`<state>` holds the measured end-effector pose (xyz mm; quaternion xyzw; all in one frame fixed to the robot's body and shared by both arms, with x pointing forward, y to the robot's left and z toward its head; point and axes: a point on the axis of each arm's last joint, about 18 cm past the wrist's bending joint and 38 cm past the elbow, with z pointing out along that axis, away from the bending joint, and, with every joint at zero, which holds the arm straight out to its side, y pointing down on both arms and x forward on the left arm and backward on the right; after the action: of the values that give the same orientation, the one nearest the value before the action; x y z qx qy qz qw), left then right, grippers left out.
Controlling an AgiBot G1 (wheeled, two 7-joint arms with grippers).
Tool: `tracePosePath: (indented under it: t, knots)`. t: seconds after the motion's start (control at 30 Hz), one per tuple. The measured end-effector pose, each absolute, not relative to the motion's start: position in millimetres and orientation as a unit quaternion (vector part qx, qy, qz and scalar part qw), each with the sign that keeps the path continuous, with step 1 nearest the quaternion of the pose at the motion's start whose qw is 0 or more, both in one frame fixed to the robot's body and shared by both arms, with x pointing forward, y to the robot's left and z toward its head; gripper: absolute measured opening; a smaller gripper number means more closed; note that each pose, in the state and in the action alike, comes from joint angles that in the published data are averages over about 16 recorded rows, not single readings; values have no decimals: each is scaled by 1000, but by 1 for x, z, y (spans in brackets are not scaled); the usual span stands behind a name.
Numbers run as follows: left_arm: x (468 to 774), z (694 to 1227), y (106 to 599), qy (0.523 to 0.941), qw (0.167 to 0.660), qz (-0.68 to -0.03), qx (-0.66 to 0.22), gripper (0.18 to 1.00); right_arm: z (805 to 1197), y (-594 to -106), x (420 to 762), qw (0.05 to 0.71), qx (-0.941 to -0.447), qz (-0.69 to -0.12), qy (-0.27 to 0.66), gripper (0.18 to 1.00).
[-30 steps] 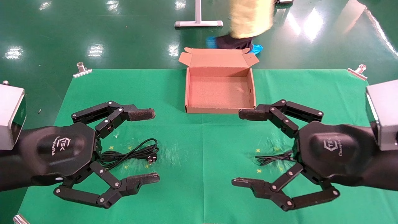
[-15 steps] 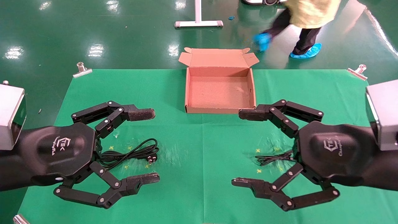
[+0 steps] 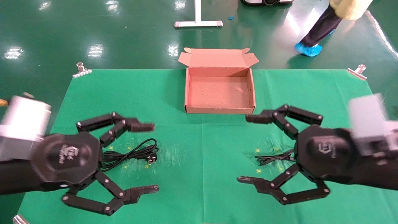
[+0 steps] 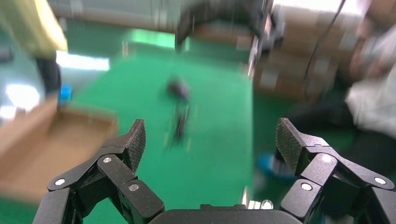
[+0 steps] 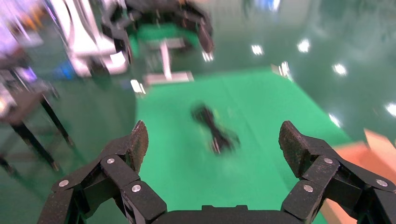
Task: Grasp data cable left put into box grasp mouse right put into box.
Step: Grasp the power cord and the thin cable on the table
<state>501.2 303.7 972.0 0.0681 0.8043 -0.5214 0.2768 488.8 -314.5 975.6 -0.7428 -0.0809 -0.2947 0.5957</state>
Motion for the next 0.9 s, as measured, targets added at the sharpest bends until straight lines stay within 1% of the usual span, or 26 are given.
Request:
tracePosePath:
  t: [0.2, 0.4, 0.63, 0.9]
  knots:
    - [532, 959, 311, 865, 301, -400, 26, 1001, 965, -322, 496, 562, -761, -318, -66, 1001]
    - [566, 952, 312, 898, 327, -295, -7, 1001, 959, -325, 499, 552, -766, -324, -58, 1001]
    - [600, 945, 306, 910, 361, -203, -34, 1001, 959, -327, 499, 549, -767, -326, -56, 1001]
    - [633, 939, 301, 901, 410, -124, -69, 1001, 961, -330, 497, 546, -769, -329, -55, 1001]
